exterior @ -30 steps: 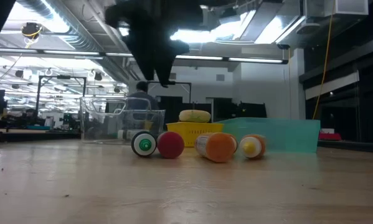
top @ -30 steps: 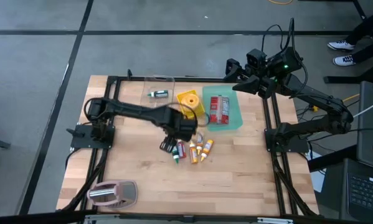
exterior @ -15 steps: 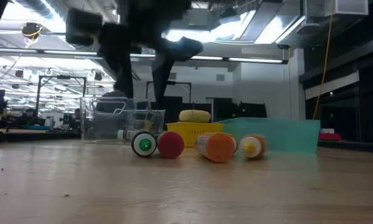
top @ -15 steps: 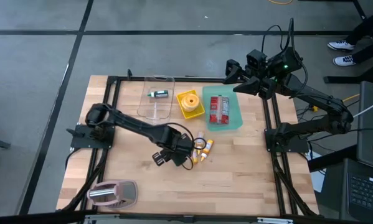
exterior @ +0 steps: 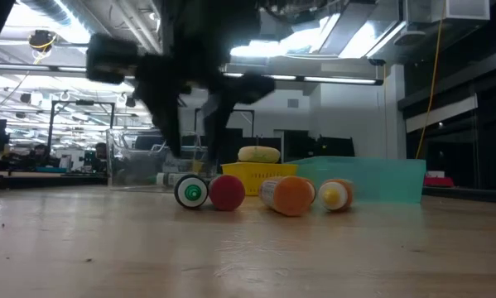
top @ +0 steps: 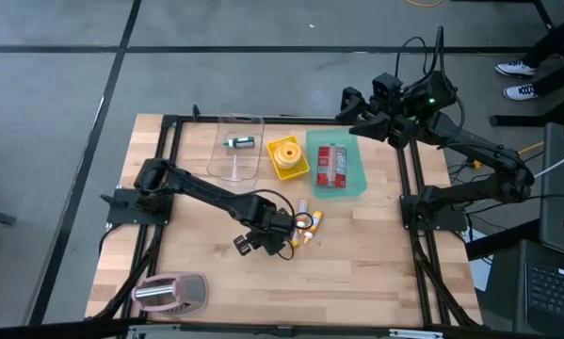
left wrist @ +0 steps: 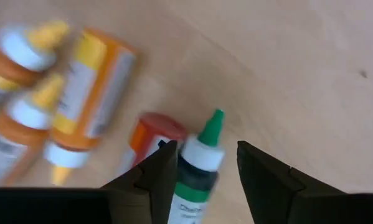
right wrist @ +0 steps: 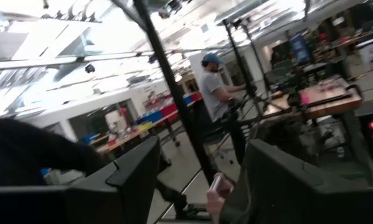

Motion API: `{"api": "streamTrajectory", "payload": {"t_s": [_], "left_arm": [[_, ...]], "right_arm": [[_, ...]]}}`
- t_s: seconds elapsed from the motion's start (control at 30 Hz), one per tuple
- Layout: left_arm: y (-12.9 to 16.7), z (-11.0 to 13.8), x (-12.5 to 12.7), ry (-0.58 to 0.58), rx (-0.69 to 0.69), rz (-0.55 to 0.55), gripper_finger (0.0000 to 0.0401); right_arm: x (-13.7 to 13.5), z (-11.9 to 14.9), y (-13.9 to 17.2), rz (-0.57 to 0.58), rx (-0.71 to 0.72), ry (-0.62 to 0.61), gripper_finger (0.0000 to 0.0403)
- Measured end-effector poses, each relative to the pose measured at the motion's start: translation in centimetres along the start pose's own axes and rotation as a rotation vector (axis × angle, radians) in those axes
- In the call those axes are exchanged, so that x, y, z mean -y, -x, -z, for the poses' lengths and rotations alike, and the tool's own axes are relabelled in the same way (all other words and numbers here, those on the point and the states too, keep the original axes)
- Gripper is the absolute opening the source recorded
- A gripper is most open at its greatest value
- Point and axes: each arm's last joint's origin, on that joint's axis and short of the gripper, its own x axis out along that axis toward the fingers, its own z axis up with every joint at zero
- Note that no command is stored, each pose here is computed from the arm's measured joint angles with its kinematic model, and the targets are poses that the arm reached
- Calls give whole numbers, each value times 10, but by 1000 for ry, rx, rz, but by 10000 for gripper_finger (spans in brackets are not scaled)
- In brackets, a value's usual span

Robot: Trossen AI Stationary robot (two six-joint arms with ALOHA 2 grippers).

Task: Pick & Place Food Item
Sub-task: Put the green food coloring bottle into the transparent bin

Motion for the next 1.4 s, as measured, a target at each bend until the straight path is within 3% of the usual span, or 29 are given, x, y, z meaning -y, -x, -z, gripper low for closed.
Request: {"api": "streamTrajectory", "payload": {"t_s": [0.33, 0.6, 0.9, 1.27, 1.4], "left_arm": [[-47, 7, 0, -95, -157, 85, 180], [-46, 11, -3, -93, -160, 102, 180], [-43, 21, 1, -71, -270, 122, 180], [-41, 35, -14, -49, -280, 115, 180], [-43, 38, -17, -42, -280, 119, 162]], "right_arm": [[0, 0, -3, 54, 59, -18, 237], [-1, 7, -10, 78, 52, -9, 237], [-1, 9, -11, 84, 36, 6, 237], [-1, 9, -11, 84, 36, 13, 237], [-1, 9, -11, 84, 35, 24, 237]]}}
